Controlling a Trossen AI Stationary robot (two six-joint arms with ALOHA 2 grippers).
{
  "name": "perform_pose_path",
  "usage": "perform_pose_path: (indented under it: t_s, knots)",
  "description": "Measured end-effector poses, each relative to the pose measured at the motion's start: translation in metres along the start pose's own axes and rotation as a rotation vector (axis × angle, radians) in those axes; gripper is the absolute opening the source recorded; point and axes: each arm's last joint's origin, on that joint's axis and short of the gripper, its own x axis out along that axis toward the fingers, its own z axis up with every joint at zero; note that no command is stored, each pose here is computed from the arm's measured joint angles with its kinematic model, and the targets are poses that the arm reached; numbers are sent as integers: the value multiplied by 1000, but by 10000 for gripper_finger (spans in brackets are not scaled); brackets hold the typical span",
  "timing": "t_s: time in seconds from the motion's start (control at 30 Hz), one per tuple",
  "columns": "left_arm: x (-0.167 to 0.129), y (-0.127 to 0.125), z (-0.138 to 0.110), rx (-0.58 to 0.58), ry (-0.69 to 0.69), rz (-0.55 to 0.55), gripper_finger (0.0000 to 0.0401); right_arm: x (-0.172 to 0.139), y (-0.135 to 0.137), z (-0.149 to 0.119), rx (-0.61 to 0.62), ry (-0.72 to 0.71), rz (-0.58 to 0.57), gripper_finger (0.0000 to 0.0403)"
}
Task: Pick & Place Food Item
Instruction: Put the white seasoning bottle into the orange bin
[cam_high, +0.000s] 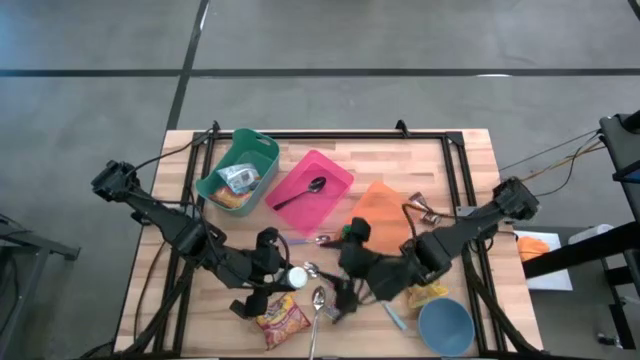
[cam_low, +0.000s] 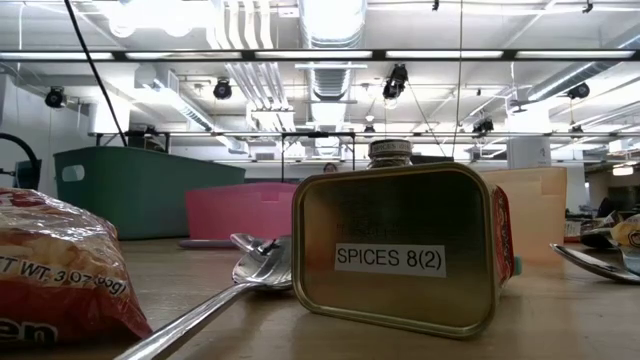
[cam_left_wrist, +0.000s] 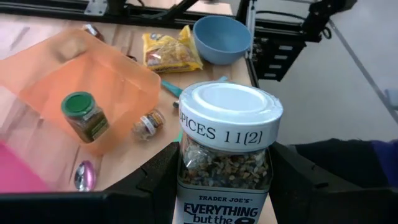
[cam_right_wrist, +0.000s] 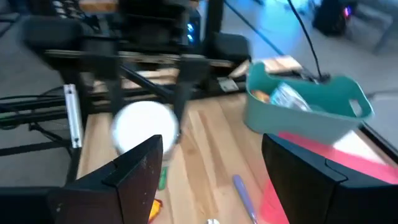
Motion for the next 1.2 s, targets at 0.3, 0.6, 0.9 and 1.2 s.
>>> perform_pose_path:
  t_s: [0.3, 0.6, 0.9, 1.2]
  knots:
    - [2, 6, 2, -25, -4, 17, 185, 7, -13, 15, 106, 52, 103, 272]
    - [4, 10, 7, -45, -26, 24, 185, 15, -23, 15, 138, 110, 155, 272]
    - [6, 17, 12, -66, -49, 31, 185, 17, -24, 16, 139, 134, 204, 272]
    - [8, 23, 15, -81, -48, 7, 185, 31, -22, 9, 110, 150, 199, 272]
